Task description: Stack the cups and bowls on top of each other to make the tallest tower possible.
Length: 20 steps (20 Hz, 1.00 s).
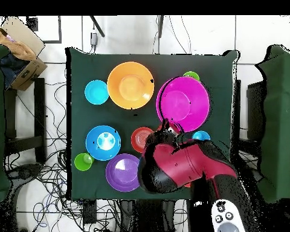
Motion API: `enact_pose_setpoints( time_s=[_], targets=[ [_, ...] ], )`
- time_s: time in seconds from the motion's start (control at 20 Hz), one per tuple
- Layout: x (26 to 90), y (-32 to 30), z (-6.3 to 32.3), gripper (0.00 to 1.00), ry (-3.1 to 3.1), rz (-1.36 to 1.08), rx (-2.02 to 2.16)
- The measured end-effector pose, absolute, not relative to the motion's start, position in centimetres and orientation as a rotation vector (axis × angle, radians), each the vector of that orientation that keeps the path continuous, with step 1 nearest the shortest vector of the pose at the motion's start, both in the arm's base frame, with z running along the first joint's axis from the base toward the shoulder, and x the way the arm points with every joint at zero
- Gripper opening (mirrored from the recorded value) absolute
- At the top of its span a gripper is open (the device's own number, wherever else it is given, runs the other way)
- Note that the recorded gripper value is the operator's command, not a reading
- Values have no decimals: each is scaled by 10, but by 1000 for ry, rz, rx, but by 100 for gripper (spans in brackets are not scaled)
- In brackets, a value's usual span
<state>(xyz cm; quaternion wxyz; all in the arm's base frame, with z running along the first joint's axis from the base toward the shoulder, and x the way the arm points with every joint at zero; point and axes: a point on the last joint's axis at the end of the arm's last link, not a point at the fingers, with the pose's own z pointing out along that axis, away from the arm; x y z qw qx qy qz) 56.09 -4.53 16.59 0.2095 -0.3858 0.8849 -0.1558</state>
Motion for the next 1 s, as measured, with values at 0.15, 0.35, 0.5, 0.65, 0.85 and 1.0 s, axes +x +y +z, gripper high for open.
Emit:
enact_pose_setpoints(
  time_s=[0.15,0.35,0.5,0.65,0.85,1.0],
  targets=[
    [565,-44,176,0,2455,-445,-1054],
    [572,-37,189,0,2441,-441,-1027],
    [573,-32,190,0,2438,-436,-1029],
    [570,-23,188,0,2435,-427,-1049],
    [562,-7,184,0,2432,-411,-1089],
    [557,2,182,0,2432,-404,-1110]
  ],
)
